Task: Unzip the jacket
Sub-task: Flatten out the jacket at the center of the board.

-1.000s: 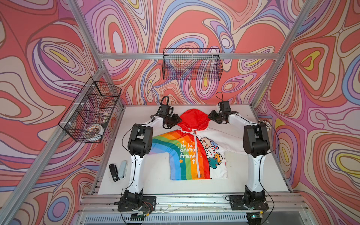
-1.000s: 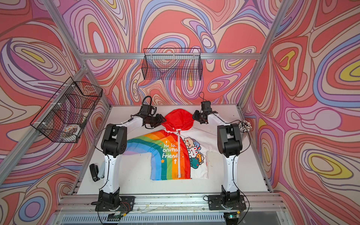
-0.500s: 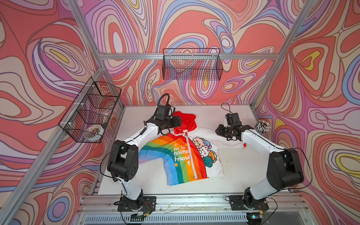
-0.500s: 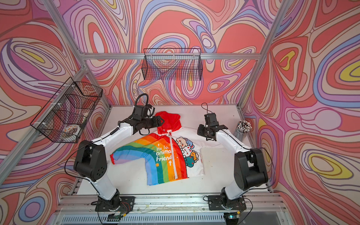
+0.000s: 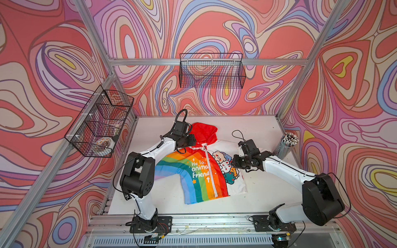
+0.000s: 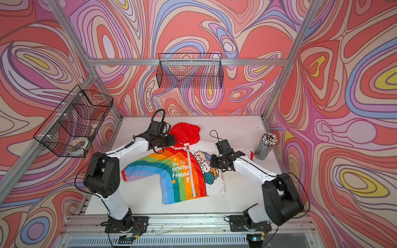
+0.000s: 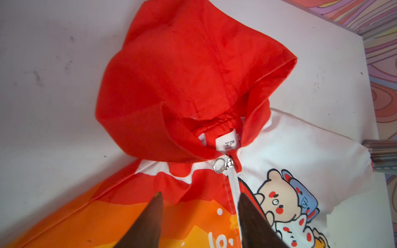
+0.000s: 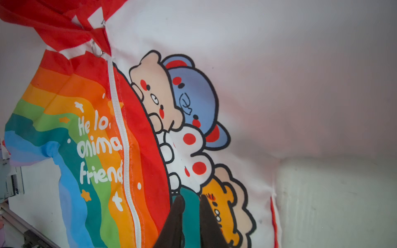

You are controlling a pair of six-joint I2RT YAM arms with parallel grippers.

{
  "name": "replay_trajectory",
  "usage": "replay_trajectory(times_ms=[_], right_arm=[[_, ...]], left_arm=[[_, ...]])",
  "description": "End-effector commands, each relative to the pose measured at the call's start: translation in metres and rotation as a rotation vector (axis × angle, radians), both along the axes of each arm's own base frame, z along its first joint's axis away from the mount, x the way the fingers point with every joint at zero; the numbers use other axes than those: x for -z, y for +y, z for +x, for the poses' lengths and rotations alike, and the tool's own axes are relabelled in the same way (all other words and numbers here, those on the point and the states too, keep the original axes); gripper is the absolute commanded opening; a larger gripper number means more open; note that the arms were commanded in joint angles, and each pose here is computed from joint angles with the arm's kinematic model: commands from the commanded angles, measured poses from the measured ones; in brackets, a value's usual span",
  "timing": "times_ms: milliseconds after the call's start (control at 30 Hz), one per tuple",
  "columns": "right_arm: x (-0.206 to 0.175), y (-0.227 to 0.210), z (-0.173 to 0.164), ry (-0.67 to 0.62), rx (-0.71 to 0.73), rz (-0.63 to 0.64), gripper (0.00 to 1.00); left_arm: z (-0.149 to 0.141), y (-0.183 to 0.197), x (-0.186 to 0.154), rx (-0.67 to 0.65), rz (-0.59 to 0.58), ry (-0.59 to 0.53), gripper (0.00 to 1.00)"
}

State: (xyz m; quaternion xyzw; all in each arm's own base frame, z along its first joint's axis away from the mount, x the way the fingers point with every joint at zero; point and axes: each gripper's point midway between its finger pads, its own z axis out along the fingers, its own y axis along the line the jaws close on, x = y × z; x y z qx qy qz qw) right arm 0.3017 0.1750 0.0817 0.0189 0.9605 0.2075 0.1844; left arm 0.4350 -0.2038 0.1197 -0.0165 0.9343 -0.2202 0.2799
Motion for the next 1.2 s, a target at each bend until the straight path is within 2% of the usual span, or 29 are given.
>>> replay_trajectory(times_ms=[0, 67, 233, 300, 433, 700, 1033, 1167], right_arm=[[0.002, 0.010, 0.008, 0.010, -0.021, 0.012, 0.13], [0.009, 0.010, 0.011, 0.032, -0.018, -0.001, 0.12], [0.022, 0.013, 0.011, 0.078, -0.005, -0.004, 0.11], [0.031, 0.011, 0.009, 0.102, -0.001, -0.033, 0.10], [0.046, -0.010, 0.009, 0.131, 0.058, -0.144, 0.08], [0.070, -0.040, 0.009, 0.184, 0.132, -0.305, 0.07], [0.090, -0.086, 0.037, 0.240, 0.216, -0.323, 0.07], [0.085, -0.086, 0.030, 0.245, 0.201, -0.317, 0.07]], left_arm=[[-0.001, -0.027, 0.006, 0.107, -0.020, 0.005, 0.36], [-0.002, -0.026, 0.019, 0.104, -0.009, 0.030, 0.29], [0.006, -0.023, 0.048, 0.105, 0.063, 0.099, 0.24], [0.016, -0.017, 0.058, 0.079, 0.116, 0.113, 0.20], [0.035, -0.006, 0.077, 0.033, 0.160, 0.146, 0.17], [0.060, -0.025, 0.101, 0.091, 0.123, 0.195, 0.17], [0.089, -0.065, 0.105, 0.211, 0.031, 0.196, 0.17], [0.095, -0.073, 0.109, 0.232, 0.025, 0.200, 0.17]])
